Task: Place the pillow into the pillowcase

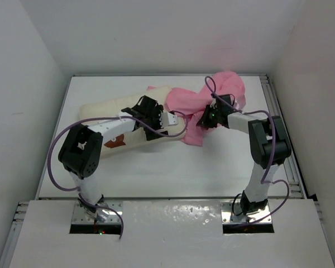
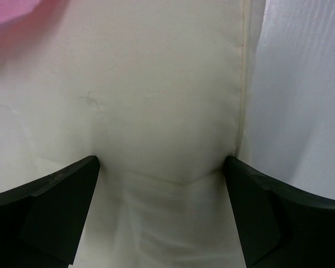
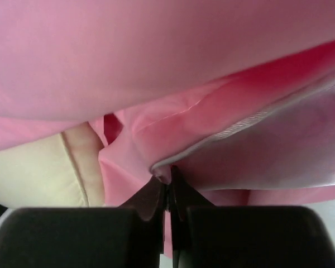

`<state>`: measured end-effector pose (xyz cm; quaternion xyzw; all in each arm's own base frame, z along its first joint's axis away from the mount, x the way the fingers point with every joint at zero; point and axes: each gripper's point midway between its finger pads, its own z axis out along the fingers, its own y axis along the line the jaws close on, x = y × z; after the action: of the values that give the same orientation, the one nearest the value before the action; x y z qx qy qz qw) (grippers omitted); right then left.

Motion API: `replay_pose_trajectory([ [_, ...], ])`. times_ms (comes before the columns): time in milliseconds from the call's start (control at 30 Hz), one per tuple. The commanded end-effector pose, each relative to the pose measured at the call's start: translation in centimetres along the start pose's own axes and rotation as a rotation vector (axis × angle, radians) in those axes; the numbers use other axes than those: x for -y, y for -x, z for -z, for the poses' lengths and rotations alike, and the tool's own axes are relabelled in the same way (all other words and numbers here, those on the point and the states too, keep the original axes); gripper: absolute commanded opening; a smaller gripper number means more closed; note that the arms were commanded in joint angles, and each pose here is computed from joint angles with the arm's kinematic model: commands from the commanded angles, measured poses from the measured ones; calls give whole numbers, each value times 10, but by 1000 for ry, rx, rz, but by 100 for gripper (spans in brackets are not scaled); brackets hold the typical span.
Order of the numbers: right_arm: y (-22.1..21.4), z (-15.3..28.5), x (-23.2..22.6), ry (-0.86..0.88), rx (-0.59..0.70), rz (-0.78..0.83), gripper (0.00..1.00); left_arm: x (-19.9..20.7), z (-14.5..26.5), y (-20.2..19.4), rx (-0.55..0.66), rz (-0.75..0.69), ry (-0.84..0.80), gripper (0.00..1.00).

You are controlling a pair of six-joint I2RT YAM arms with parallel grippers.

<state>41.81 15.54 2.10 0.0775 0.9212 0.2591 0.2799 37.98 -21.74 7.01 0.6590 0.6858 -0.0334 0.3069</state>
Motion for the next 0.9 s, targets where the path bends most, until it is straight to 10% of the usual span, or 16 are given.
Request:
replay_pose_trajectory([
  [0,-5,8,-19,62,19,71,0,-5,-17,7,32,0,69,84],
  [200,-56,44,-40,171,-108,391,0,-14,-24,13,50,80,148,0],
  [367,-96,88,-49,243,-234,615,14,-60,0,31,91,170,242,0],
  [400,-93,92,-48,229,-204,616,38,-74,9,42,108,151,263,0],
  [533,-47,113,-51,149,41,518,78,-74,19,49,101,90,231,0],
  [633,5,119,-59,84,257,463,62,-65,19,45,85,66,190,0],
  [733,44,120,-74,73,376,451,9,-63,23,42,76,61,192,0],
  [867,55,81,-63,10,304,450,24,-73,29,45,85,76,242,0],
])
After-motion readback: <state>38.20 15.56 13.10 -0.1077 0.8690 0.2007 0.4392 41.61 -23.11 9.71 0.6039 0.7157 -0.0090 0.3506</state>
